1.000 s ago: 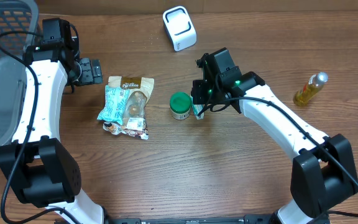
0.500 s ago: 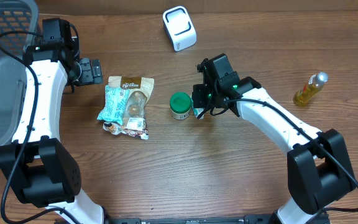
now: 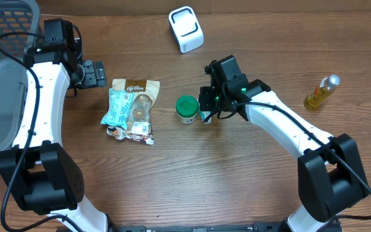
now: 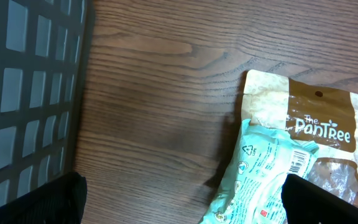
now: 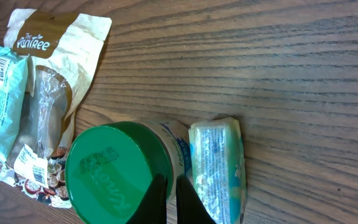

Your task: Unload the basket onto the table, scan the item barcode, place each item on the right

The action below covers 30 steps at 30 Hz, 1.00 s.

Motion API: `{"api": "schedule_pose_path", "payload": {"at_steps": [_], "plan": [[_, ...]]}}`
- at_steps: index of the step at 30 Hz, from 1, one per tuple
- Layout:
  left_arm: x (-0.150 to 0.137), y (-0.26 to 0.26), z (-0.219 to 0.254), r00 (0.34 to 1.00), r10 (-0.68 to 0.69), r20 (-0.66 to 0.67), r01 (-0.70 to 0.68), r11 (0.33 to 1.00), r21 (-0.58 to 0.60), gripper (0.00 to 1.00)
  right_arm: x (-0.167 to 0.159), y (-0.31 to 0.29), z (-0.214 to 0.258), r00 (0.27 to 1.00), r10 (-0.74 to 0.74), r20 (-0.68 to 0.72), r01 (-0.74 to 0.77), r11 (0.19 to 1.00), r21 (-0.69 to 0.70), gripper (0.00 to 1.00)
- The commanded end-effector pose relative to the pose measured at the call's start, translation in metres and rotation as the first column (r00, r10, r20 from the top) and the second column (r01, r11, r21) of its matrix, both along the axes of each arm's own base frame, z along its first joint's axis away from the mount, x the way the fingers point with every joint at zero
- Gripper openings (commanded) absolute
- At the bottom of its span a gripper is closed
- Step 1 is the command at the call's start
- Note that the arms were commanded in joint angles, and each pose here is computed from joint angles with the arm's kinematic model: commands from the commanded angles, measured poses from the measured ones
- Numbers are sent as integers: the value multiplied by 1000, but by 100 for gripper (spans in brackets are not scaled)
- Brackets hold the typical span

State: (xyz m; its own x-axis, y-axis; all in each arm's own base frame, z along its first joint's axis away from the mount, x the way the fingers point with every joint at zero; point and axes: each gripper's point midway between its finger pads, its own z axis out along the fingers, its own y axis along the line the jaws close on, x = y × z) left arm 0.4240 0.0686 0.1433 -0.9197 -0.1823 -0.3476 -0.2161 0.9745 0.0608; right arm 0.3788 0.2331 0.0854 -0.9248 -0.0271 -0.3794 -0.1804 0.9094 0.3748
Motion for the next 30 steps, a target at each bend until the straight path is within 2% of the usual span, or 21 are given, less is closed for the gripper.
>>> {"api": "schedule_pose_path", "payload": {"at_steps": [1,8,11,18,27,30], "plan": [[4,-2,14,999,-23,35,22,1000,7,99,-6,-2,-10,1000,-5,-22,5,1000,-12,4],[4,-2,14,999,-23,35,22,1000,7,100,-10,2,-11,999,8,-32,-7,1000,8,4],[4,-2,14,999,-23,35,22,1000,7,100,-20,16,-8,996,60,-63,-55,996,71,4],[4,-2,14,999,-23,35,22,1000,7,100,-39,42,-8,989,131,-61,-127,989,70,4],[4,-2,14,999,-23,35,22,1000,7,100,-47,55,-13,989,148,3,-148,988,-42,5],[4,-2,14,999,-23,35,22,1000,7,100,-40,53,-10,990,139,35,-137,989,-62,12]]}}
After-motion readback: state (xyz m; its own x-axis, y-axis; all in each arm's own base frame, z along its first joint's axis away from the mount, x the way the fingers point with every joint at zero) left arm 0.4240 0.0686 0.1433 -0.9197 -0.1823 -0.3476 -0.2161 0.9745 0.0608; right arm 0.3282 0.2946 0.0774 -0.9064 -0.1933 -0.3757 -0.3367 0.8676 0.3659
